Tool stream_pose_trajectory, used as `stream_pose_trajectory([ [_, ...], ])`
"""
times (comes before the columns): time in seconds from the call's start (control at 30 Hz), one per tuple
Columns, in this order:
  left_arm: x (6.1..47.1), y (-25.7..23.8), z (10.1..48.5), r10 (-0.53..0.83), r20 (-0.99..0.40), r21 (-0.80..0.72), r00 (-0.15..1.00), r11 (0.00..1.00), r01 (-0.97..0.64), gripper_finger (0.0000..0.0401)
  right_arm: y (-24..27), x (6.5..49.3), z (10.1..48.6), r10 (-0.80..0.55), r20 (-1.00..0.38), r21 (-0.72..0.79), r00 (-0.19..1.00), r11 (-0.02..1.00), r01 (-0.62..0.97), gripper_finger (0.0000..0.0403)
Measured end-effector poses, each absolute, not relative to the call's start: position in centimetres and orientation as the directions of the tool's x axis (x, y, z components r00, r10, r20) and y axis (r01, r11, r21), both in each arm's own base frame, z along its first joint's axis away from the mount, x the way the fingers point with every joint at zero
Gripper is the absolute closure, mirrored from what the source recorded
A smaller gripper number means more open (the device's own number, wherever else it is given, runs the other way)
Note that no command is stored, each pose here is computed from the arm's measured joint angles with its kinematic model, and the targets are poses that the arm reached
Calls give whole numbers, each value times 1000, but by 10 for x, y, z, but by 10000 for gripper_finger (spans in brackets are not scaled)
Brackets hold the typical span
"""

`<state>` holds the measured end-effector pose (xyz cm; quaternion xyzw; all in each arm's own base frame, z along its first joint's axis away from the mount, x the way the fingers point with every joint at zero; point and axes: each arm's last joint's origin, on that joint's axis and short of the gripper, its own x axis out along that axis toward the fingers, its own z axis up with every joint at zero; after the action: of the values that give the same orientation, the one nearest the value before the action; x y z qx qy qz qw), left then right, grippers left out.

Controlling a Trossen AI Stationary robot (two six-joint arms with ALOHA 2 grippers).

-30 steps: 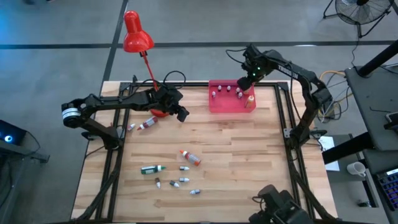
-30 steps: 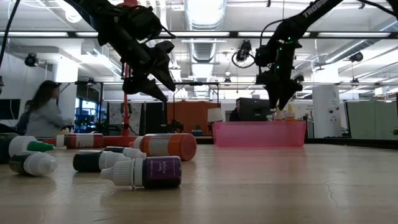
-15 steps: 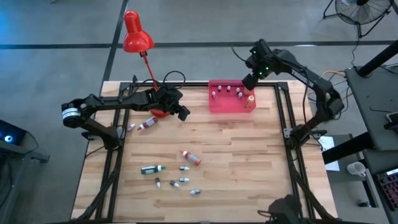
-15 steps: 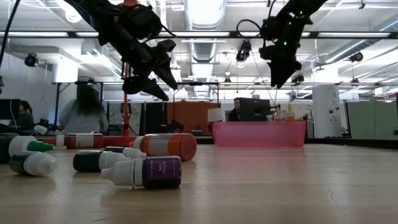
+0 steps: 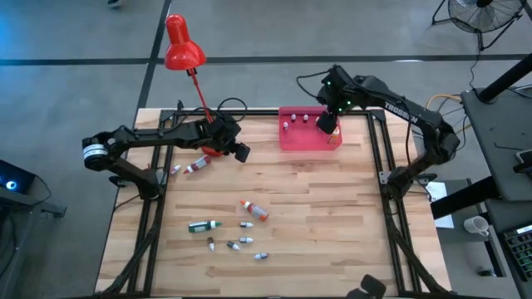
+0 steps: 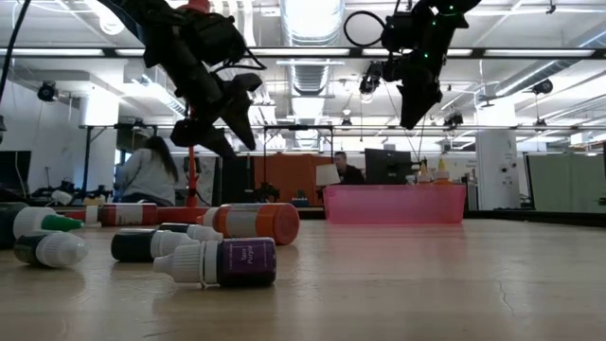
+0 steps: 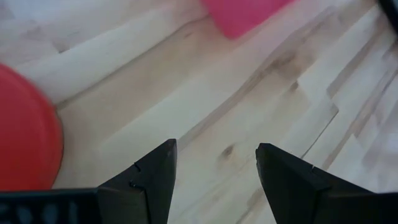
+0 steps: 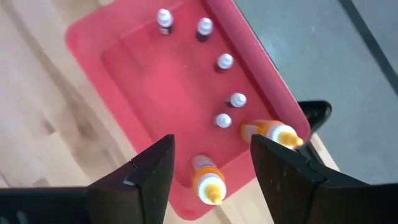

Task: Pick & Place food coloring
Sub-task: Put the large red food coloring bottle into the red bin

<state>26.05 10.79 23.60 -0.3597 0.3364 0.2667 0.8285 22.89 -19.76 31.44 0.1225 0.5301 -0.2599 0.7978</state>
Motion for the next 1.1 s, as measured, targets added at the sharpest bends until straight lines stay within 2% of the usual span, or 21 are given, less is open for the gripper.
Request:
stream_pose_trajectory([
  [0.27, 258, 107, 234, 191, -768, -407, 612, 592, -696, 208, -192, 234, 315, -280, -908, -83, 312, 850, 521, 202],
  [0.5, 259, 107, 234, 190, -768, -440, 612, 538, -719, 208, -192, 234, 315, -281, -907, -83, 313, 849, 522, 202],
  [1.1, 259, 107, 234, 190, -768, -442, 612, 535, -720, 208, -192, 234, 315, -286, -905, -87, 315, 849, 521, 202],
])
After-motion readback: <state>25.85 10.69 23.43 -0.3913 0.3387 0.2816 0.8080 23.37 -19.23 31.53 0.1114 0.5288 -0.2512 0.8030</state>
